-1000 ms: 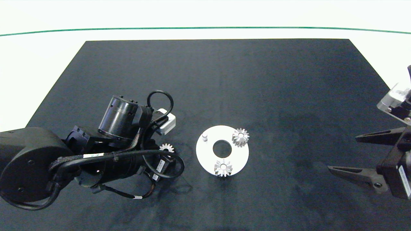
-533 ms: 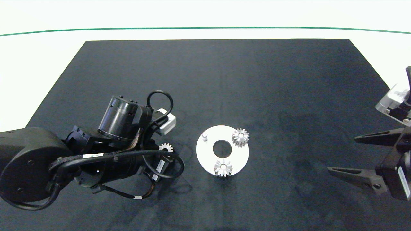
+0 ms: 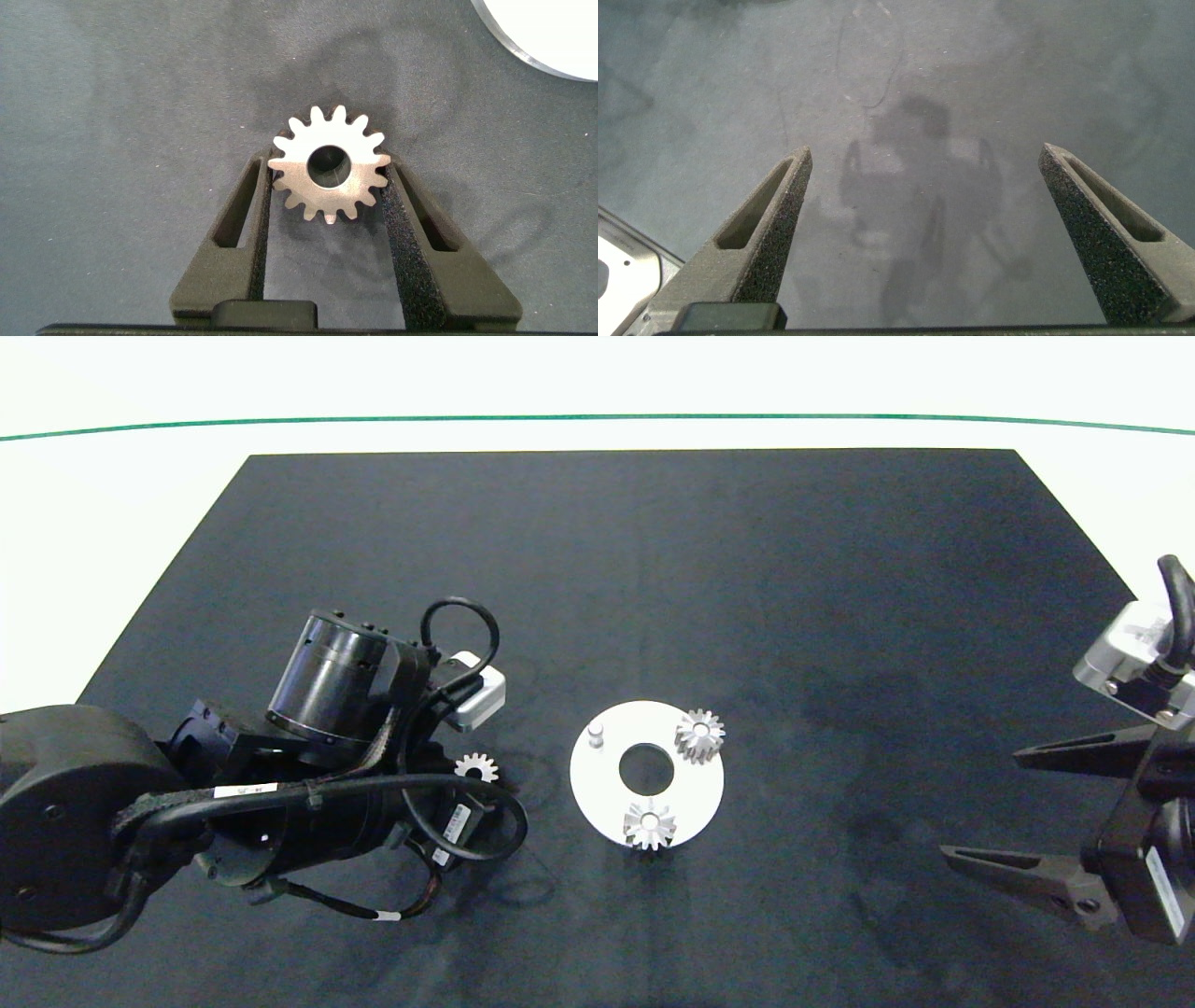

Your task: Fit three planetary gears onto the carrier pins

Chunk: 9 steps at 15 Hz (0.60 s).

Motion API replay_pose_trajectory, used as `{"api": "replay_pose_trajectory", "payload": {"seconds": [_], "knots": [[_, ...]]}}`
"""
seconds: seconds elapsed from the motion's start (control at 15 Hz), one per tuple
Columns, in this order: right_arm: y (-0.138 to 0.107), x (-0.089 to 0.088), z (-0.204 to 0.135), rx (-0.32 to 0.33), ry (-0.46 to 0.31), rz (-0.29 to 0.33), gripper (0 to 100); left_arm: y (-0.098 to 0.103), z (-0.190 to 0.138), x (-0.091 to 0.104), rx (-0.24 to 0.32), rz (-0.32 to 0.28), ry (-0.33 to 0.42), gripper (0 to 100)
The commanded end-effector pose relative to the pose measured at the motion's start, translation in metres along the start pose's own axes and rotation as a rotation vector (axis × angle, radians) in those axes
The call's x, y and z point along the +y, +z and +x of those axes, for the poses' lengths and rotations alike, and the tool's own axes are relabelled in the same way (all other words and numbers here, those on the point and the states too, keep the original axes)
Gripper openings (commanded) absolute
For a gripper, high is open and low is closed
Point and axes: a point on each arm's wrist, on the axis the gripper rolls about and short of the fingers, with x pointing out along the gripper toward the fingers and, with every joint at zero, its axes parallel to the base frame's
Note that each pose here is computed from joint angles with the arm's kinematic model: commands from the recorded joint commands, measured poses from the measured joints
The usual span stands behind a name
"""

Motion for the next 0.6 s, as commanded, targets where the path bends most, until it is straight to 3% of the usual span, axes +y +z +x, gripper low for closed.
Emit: {"api": "replay_pose_trajectory", "payload": {"seconds": [0.07, 0.4, 0.6], "knots": [[-0.0005, 0.0006, -0.0004, 0.002, 0.003, -0.003, 100, 0.001, -0.0048, 0.0012, -0.014, -0.001, 0.004, 10], [-0.0011, 0.0006, -0.0036, -0.006, 0.001, -0.003, 100, -0.0004, -0.005, -0.0003, -0.009, 0.001, -0.001, 0], [-0.0016, 0.0007, -0.0057, -0.012, -0.001, -0.003, 100, -0.0001, -0.0108, -0.0023, -0.024, 0.004, -0.006, 0]]}}
